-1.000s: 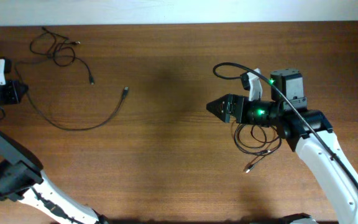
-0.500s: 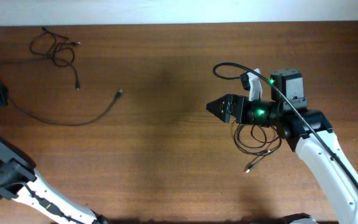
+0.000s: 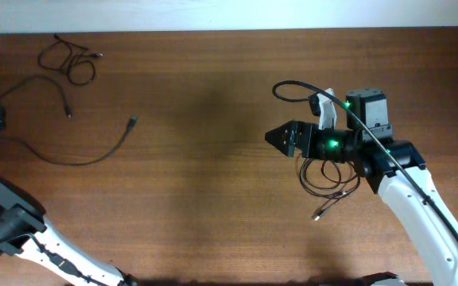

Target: Untangle cables

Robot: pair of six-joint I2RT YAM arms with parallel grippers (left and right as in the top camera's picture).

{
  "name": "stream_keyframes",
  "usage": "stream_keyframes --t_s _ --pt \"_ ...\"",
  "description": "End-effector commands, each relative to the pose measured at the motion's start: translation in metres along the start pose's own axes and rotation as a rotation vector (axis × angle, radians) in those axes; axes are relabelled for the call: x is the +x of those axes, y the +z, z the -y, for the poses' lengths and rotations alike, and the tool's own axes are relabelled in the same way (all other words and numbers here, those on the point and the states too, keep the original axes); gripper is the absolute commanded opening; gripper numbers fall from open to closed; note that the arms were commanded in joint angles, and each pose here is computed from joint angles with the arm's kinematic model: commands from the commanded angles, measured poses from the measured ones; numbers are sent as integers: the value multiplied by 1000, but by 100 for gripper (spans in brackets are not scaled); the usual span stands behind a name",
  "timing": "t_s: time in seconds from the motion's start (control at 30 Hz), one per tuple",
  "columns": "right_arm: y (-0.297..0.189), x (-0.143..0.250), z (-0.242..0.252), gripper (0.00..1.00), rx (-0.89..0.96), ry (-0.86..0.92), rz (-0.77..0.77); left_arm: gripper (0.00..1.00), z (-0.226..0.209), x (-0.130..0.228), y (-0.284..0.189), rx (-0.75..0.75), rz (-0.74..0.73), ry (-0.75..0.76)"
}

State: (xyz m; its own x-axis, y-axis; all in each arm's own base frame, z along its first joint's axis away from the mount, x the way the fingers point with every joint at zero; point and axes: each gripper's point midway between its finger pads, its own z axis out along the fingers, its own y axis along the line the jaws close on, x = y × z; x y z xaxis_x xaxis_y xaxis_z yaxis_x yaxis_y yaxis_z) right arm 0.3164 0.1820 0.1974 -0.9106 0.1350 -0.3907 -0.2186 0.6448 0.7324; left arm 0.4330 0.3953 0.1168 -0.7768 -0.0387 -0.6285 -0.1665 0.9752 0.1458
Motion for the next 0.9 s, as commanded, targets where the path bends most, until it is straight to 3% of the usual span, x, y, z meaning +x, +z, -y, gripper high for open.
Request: stream_keyframes --t_s 0.0,0.27,0.43,0.53,0.73,0.8,0.87 --pt "1 0 0 98 6 -17 0 99 0 8 1 11 -29 -10" --pt "1 0 0 98 7 -16 -1 99 15 20 0 68 -80 -31" --pt "1 0 0 98 7 -16 -2 99 73 -8 -5 339 49 -44" --pt "1 0 0 98 7 -16 -2 99 103 -22 -4 416 79 -17" --pt "1 0 1 98 10 -15 -1 99 151 -16 35 320 -84 100" --pt "1 0 1 98 11 -15 -1 99 159 -15 51 242 -138 35" --pt "1 0 1 98 10 -15 -2 99 179 -21 57 273 -132 -20"
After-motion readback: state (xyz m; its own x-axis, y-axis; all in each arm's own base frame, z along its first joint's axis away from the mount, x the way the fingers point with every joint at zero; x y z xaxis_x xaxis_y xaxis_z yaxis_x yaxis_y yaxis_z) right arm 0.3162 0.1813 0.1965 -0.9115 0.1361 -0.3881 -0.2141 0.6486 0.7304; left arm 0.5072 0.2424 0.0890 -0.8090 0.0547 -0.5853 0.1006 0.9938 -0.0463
